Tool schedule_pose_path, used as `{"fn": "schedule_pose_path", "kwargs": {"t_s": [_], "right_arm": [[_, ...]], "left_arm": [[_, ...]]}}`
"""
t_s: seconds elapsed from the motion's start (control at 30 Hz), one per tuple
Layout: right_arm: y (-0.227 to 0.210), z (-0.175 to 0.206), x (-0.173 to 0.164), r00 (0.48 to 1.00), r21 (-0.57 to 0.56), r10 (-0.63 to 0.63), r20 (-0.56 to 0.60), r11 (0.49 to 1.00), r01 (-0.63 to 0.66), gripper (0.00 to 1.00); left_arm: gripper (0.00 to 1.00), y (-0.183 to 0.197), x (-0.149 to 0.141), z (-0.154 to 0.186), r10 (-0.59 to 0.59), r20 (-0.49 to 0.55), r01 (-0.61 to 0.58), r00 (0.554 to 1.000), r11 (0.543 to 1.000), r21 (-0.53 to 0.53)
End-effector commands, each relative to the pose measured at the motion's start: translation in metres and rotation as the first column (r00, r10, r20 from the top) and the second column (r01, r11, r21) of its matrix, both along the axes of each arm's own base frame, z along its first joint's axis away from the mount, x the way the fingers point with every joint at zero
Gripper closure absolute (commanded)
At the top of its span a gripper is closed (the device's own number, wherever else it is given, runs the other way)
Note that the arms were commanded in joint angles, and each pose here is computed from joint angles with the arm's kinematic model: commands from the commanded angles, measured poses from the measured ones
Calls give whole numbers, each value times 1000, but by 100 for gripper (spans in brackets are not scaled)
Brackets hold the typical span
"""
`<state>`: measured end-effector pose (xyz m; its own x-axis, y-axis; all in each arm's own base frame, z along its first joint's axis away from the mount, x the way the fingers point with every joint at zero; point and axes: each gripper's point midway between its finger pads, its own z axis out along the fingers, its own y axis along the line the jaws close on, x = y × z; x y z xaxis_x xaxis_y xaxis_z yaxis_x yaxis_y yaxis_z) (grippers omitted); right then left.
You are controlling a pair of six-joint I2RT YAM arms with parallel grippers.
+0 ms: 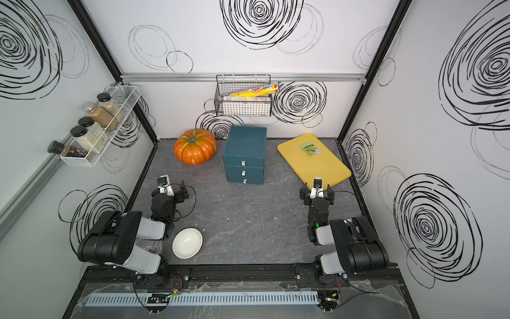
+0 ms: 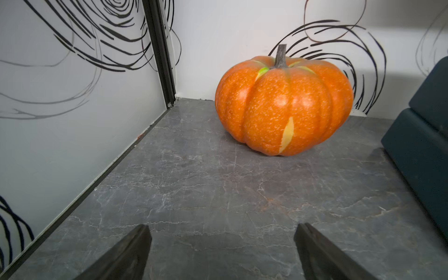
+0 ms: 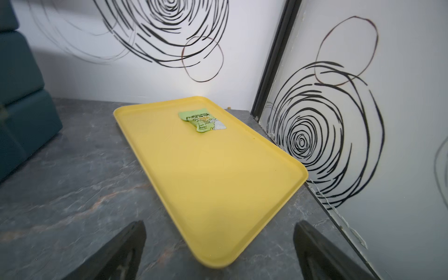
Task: Place the plugs into the drawer by color
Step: Reset both arms
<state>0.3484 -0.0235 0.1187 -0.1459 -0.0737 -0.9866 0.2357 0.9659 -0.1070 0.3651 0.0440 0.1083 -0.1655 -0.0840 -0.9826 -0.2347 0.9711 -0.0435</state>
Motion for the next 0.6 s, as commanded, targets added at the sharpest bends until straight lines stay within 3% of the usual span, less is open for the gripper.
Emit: {"fn": "schedule_pose_path", "kwargs": {"t_s": [0.0,0.07,0.13,0.23,0.57], "right_arm": [[8,12,10,996,79,64,65,994,-69,0],[5,8,16,998,95,59,33,993,-62,0],[7,14,10,993,82,75,89,993,-82,0],[18,10,16,989,71,140,45,987,-142,0],[16,9,16,991,75,128,48,988,-132,0]], "left_arm": [[1,-15,8,32,-83,143,87,986,996,-24],[1,-19,12,21,-110,77,112,991,993,-28],[1,-23,10,30,-135,128,138,983,990,-14],[1,-26,14,20,-155,71,157,985,988,-17],[1,-26,13,24,-155,91,157,984,987,-14]]}}
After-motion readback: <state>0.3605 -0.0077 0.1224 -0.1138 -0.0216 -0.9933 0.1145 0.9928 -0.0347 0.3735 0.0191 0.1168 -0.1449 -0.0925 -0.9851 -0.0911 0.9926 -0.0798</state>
